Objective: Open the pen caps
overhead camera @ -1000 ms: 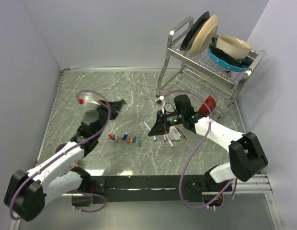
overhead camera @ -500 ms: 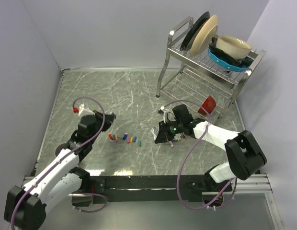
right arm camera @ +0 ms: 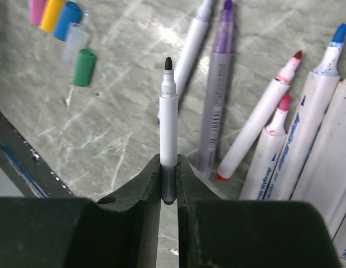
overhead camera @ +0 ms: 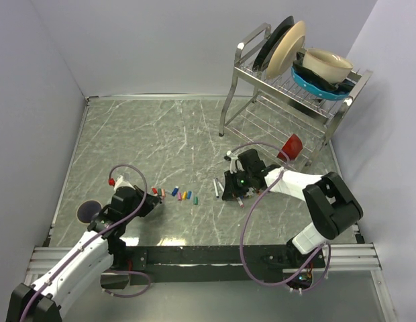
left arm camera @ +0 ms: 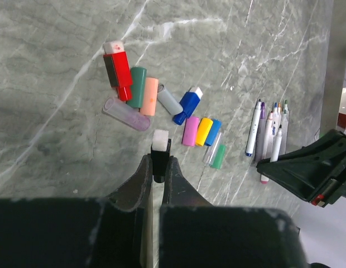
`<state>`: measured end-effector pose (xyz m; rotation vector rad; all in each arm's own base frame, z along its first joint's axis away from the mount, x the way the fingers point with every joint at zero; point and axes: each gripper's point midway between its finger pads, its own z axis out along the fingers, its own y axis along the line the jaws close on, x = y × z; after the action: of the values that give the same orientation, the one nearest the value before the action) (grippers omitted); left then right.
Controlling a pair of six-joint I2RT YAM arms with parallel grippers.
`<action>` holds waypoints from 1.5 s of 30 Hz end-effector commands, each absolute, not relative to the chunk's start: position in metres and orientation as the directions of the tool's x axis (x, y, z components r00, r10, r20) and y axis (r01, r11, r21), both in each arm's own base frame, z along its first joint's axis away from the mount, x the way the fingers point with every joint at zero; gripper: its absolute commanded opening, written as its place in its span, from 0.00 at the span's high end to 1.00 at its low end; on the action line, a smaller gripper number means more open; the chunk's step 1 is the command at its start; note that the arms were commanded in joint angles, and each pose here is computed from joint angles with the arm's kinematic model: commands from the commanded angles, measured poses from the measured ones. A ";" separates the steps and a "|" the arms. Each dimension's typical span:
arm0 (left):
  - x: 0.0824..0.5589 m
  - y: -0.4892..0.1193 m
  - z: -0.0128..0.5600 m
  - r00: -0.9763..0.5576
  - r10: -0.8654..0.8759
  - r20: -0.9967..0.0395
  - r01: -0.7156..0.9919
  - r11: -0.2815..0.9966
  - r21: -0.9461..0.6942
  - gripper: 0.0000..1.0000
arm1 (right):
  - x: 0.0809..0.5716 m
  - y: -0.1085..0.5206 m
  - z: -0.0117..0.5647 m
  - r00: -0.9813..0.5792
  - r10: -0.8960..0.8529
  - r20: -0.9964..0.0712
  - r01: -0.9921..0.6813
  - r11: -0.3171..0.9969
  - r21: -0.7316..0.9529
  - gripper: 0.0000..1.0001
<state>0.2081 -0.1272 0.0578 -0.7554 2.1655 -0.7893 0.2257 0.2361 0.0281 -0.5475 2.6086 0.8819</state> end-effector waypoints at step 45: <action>0.221 -0.129 0.157 -0.504 -0.641 -0.579 -0.026 0.681 -0.732 0.01 | 0.238 0.163 0.249 -0.183 -0.294 -0.938 -0.872 0.489 0.017 0.55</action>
<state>0.2178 -0.1240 0.1443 -0.6318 1.9574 -0.8574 0.2310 0.1713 0.2311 -1.0656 1.8035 0.7523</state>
